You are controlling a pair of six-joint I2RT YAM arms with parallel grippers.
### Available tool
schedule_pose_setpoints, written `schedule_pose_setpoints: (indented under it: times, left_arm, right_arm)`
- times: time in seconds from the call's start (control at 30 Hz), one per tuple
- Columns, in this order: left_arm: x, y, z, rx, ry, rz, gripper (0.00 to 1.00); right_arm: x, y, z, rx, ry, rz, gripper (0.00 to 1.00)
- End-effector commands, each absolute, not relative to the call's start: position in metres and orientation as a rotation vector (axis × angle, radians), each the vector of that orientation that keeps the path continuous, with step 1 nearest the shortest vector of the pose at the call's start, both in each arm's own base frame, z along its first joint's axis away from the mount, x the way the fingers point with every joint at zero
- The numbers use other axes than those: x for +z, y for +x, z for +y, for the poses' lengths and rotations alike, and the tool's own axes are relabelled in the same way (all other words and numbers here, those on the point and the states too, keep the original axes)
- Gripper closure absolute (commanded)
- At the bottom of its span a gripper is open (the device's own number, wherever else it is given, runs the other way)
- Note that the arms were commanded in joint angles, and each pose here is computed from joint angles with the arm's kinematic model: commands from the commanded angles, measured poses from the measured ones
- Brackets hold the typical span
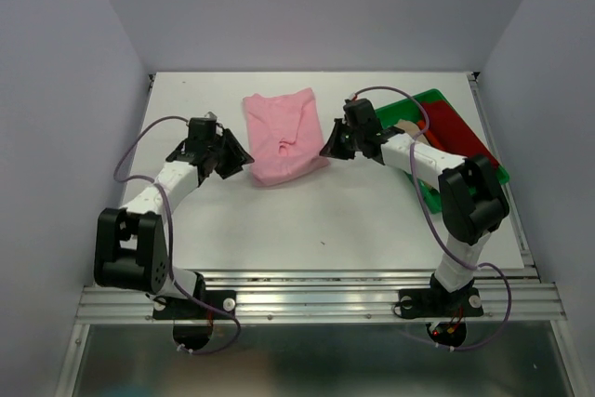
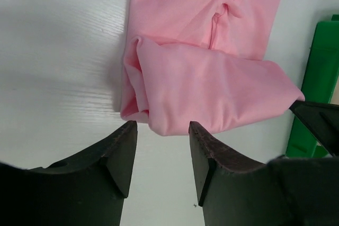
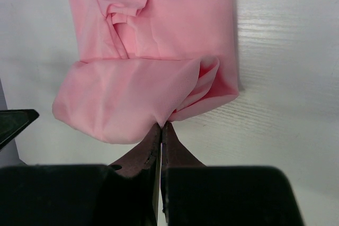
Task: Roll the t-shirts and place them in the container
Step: Roll the T-shirt to the center of the board.
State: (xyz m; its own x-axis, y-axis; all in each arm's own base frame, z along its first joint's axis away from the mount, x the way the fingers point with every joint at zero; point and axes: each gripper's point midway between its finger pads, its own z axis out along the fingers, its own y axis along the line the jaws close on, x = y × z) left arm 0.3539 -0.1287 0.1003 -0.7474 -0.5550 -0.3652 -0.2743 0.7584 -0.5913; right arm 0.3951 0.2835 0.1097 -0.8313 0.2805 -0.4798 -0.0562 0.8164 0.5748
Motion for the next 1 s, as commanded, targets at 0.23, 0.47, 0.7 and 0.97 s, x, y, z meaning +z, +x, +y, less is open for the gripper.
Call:
schedule_pose_setpoints:
  times: [0.23, 0.47, 0.7, 0.97]
  left_arm:
    - [0.113, 0.314, -0.120, -0.670, -0.577, 2.308, 0.21]
    - [0.111, 0.322, -0.141, -0.826, -0.624, 2.312, 0.24]
    - [0.114, 0.324, -0.139, -0.791, -0.586, 2.320, 0.31]
    - [0.113, 0.334, -0.155, -0.794, -0.517, 2.356, 1.00]
  right_arm:
    - [0.120, 0.397, 0.283, 0.820, 0.166, 2.405, 0.98]
    - [0.100, 0.380, 0.274, 0.792, 0.169, 2.456, 0.99]
    - [0.072, 0.341, 0.258, 0.794, 0.152, 2.519, 0.84]
    - [0.106, 0.361, 0.234, 0.598, 0.101, 2.417, 0.38]
